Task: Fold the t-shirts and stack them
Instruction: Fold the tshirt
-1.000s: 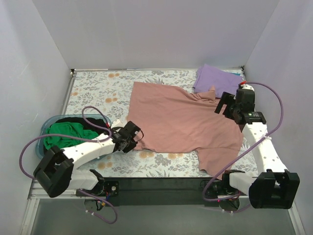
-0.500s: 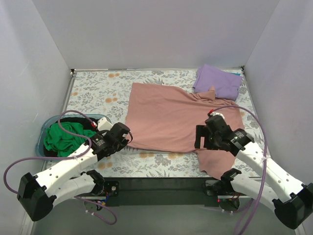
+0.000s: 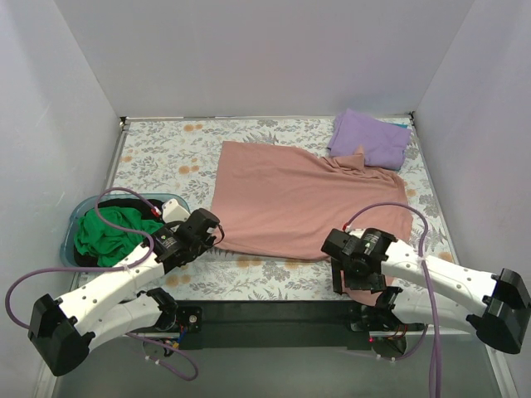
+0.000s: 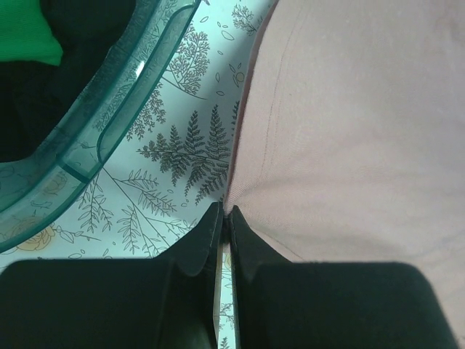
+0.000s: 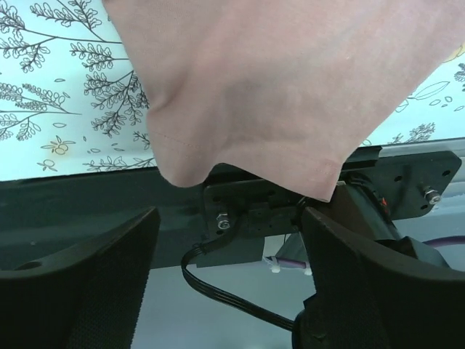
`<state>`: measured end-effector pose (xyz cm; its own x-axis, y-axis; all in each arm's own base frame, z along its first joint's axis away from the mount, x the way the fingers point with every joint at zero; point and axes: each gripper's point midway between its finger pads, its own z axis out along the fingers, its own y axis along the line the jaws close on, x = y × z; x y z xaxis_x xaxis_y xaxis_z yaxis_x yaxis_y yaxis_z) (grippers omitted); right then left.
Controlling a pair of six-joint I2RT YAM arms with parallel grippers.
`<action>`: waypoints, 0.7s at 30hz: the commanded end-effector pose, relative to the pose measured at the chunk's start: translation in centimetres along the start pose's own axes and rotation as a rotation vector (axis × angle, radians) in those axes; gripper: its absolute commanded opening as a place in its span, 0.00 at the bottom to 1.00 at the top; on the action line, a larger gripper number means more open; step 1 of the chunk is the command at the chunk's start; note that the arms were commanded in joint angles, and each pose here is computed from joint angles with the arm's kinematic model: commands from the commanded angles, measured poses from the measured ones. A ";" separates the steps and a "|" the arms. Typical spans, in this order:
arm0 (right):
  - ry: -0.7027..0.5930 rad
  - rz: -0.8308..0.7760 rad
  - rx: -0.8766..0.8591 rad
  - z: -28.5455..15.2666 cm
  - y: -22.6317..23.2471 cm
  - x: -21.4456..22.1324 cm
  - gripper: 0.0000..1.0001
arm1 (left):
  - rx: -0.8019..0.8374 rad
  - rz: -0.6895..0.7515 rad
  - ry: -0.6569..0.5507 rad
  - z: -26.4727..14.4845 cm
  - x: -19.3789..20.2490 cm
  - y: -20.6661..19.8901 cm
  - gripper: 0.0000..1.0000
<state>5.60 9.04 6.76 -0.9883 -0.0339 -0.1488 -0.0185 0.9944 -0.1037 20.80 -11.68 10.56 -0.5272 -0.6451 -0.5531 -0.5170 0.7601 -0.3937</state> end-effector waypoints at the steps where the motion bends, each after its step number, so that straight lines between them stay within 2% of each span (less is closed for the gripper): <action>1: 0.011 -0.031 0.005 0.6 0.6 -0.1 0.84 | 0.002 -0.021 -0.062 -0.2 -1.3 -0.1 0.00; 5: 0.054 -0.089 -0.006 2.0 1.6 0.2 0.78 | -0.003 -0.027 -0.064 -0.2 -1.4 -0.1 0.00; 10: 0.097 -0.059 0.117 3.7 -0.3 0.5 0.69 | -0.011 -0.023 -0.057 -0.1 -1.2 -0.1 0.00; 13: 0.122 -0.054 0.172 4.3 -1.4 0.5 0.68 | -0.027 -0.025 -0.063 0.0 -1.2 0.1 0.00; 17: 0.128 -0.063 0.198 4.5 -1.9 -0.2 0.67 | -0.029 -0.032 -0.069 -0.1 -1.5 -0.1 0.00; 18: 0.133 -0.072 0.202 4.6 -2.1 -0.3 0.63 | -0.030 -0.034 -0.077 -0.1 -1.6 -0.1 0.00; 21: 0.109 -0.086 0.182 4.6 -2.0 -1.2 0.58 | -0.028 -0.039 -0.085 -0.2 -1.9 -0.2 0.00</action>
<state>6.31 6.93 2.40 -0.9984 -0.0570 0.0059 -0.0564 0.9580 -0.2813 20.87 -11.26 10.07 -0.5155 -0.6463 -0.5626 -0.5427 0.7544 -0.3693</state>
